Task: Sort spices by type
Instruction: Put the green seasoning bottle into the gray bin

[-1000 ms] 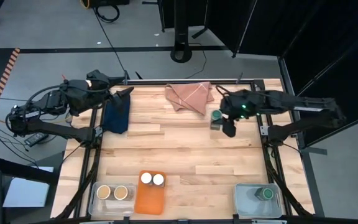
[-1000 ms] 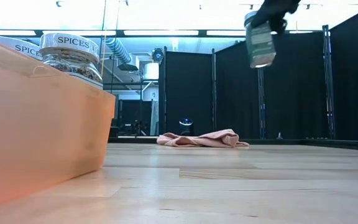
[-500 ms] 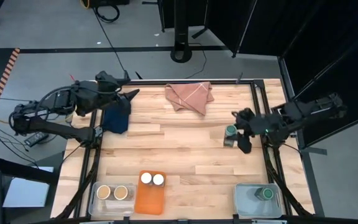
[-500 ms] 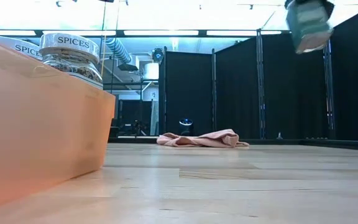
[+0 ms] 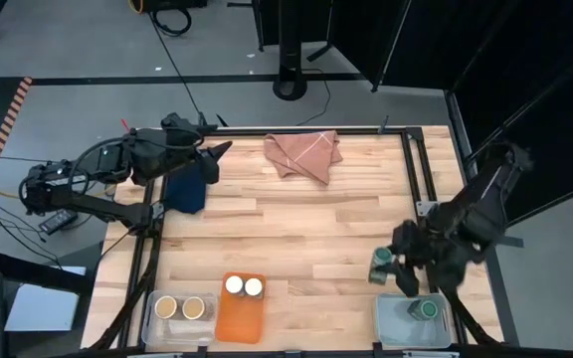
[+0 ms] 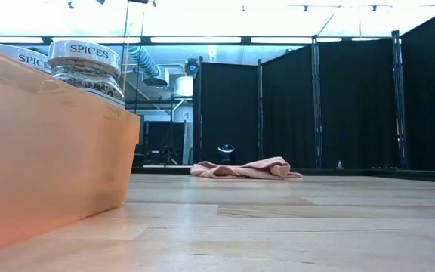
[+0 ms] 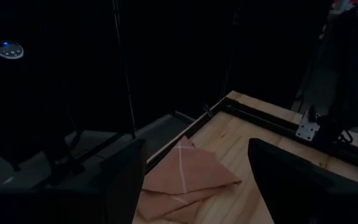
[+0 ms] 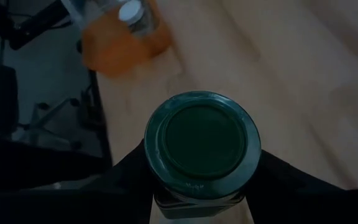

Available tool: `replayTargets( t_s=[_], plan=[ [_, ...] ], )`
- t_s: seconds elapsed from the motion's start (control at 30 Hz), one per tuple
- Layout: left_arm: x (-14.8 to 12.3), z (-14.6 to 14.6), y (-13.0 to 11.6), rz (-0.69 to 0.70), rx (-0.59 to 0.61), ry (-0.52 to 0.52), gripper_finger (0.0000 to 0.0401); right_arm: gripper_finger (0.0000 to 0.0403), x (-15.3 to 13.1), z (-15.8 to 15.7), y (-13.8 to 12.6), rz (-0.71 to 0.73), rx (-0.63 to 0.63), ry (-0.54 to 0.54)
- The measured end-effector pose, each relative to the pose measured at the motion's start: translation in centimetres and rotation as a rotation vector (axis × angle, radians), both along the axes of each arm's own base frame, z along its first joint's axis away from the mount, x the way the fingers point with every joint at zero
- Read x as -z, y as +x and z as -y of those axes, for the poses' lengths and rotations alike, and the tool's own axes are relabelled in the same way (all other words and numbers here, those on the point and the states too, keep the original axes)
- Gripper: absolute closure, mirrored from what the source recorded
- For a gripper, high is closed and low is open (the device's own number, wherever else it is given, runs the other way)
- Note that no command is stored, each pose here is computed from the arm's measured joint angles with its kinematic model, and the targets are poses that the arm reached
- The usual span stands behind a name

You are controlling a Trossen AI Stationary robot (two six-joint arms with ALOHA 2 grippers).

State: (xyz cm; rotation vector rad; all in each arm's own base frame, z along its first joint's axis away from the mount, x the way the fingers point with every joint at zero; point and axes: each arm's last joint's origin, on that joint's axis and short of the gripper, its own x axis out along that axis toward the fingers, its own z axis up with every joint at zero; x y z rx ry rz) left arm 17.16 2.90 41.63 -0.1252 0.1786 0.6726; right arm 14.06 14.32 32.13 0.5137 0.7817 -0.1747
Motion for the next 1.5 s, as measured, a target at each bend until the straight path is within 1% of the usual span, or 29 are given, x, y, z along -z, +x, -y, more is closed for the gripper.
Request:
replayTargets(
  t_s=[0.17,0.27,0.5,0.73,1.0,1.13,1.27,1.5],
  plan=[
    [0.0,0.0,0.3,0.009,0.0,-0.001,0.0117,0.0206,1.4,-3.0,-0.9,-0.012,0.026,0.023],
    [0.1,0.0,0.6,0.021,-0.006,-0.021,0.0117,0.0206,2.3,-4.5,-1.5,-0.016,0.048,0.032],
    [0.4,-0.1,1.2,0.009,-0.009,-0.036,0.0117,0.0206,4.7,-7.0,-2.9,-0.062,0.124,0.033],
    [0.8,-0.2,2.2,-0.006,-0.006,-0.038,0.0117,0.0206,7.0,-8.4,-4.3,-0.111,0.241,0.007],
    [1.2,-0.2,2.9,-0.028,-0.006,-0.04,0.0117,0.0206,9.2,-10.1,-5.4,-0.118,0.32,0.019],
    [1.4,-0.2,3.2,-0.031,-0.005,-0.041,0.0117,0.0206,10.3,-10.5,-5.4,-0.13,0.35,-0.02],
    [1.4,-0.3,3.5,-0.03,-0.006,-0.04,0.0117,0.0206,11.6,-10.8,-5.1,-0.193,0.375,-0.065],
    [1.7,-0.3,3.8,-0.039,-0.006,-0.047,0.0117,0.0206,12.8,-11.2,-4.5,-0.211,0.403,-0.109]
  ],
)
